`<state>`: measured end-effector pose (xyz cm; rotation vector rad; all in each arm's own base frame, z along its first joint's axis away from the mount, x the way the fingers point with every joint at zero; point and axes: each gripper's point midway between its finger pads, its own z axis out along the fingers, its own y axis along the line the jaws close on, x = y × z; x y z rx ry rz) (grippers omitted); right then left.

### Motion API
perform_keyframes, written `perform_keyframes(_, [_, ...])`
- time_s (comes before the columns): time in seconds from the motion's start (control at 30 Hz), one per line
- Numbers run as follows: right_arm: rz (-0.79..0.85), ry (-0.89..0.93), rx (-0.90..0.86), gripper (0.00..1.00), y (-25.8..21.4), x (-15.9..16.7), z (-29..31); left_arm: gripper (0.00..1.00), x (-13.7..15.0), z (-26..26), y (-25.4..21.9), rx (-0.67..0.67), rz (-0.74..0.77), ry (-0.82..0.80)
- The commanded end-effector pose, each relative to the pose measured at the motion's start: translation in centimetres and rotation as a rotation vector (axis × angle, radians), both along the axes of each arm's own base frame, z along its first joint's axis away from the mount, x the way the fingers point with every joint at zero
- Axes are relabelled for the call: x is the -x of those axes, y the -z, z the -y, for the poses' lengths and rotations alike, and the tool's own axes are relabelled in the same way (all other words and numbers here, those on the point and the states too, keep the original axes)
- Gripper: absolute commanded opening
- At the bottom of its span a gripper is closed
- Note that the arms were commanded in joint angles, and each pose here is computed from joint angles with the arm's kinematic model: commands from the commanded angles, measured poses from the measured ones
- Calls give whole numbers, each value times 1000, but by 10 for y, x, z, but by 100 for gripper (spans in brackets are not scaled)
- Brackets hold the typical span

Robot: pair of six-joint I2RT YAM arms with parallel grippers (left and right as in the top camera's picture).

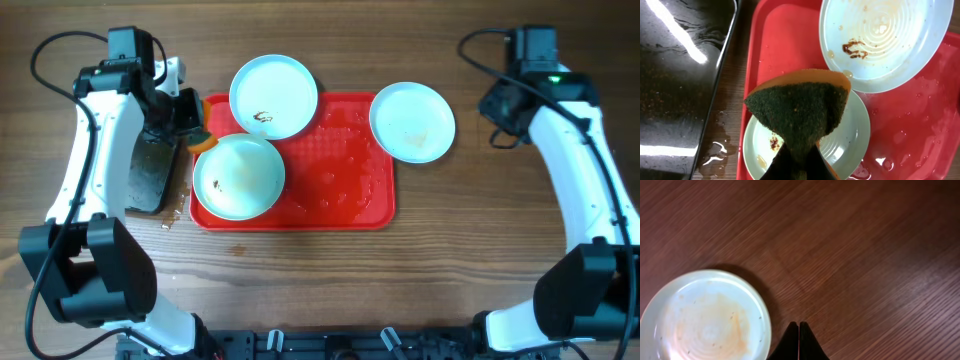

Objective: Clean dirty plates on tray and stack at the side
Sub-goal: 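Carry the scrubbed plate with the right gripper off the tray rightward, then lower the plate onto the table right of the tray and release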

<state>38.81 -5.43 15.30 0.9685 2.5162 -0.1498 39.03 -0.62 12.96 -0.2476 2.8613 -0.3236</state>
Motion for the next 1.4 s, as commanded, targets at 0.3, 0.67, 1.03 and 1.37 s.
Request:
perform_keyframes(0.3, [-249,-180,-351,62,116,41,-115,4,-3,7,-12,6,37,39])
perform_keyframes(0.67, [-229,60,-407,66,141,49,-114,4,-1,7,-11,7,30,39])
perform_keyframes(1.03, [-149,100,-429,49,138,30,-115,4,0,8,-11,7,23,39])
perform_keyframes(1.37, [-220,151,-389,30,169,38,-108,4,4,8,-10,9,7,39])
